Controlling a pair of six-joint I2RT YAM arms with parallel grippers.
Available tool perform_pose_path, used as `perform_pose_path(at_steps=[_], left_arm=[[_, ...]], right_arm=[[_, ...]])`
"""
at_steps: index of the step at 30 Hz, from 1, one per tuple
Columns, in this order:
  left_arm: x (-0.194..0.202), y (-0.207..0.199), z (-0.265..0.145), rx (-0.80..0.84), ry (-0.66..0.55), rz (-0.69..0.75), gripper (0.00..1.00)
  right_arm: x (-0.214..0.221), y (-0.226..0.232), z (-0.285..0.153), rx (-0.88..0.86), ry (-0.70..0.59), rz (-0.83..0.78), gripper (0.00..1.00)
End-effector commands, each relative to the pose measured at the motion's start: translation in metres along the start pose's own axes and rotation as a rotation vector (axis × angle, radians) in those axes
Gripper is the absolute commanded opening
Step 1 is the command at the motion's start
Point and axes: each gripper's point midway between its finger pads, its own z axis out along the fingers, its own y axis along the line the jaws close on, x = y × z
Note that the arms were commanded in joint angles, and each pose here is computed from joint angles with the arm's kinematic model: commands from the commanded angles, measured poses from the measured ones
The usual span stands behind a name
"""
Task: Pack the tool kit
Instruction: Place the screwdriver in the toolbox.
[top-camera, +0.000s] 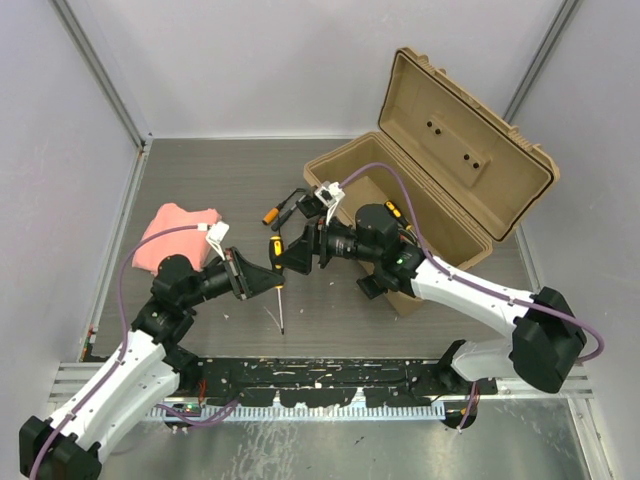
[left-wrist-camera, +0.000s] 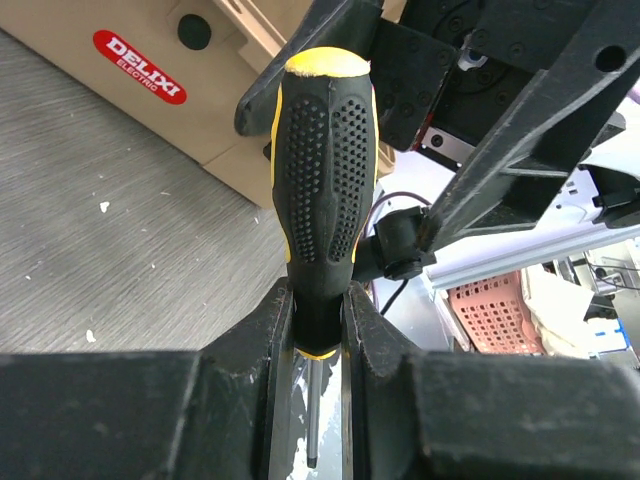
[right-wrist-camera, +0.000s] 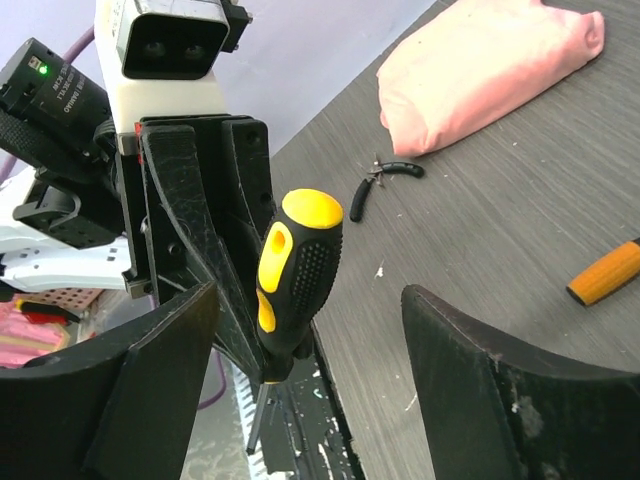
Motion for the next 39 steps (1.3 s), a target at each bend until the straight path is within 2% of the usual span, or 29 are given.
perform_pose_path(at_steps=[1,9,25,32,37,39], left_arm=[[-0.019,-0.037,0.0,0.119,-0.041,0.098,0.0],[-0.014,-0.039,0.002,0.126,-0.025,0.095,0.0],[-0.021,-0.039,0.002,0.114,-0.07,0.099,0.0],[-0.021,-0.04,0.001,0.117,-0.074,0.094,0.0],[-0.019,-0.037,0.001,0.111,-0.078,0.096,0.0],[-0.02,-0.036,0.001,0.104,-0.087,0.104,0.0]], right_arm=[[-0.032,0.027,0.006,-0.075,-0.084,0.015,0.76],[-0.028,0.032,0.013,-0.113,-0.057,0.066,0.61],[-0.02,0.034,0.014,-0.132,-0.028,0.081,0.43],[-0.02,0.037,0.014,-0.143,-0.021,0.076,0.25],[-0.022,0.038,0.012,-0.145,-0.031,0.055,0.05],[-0.023,0.038,0.011,-0.141,-0.037,0.046,0.01]])
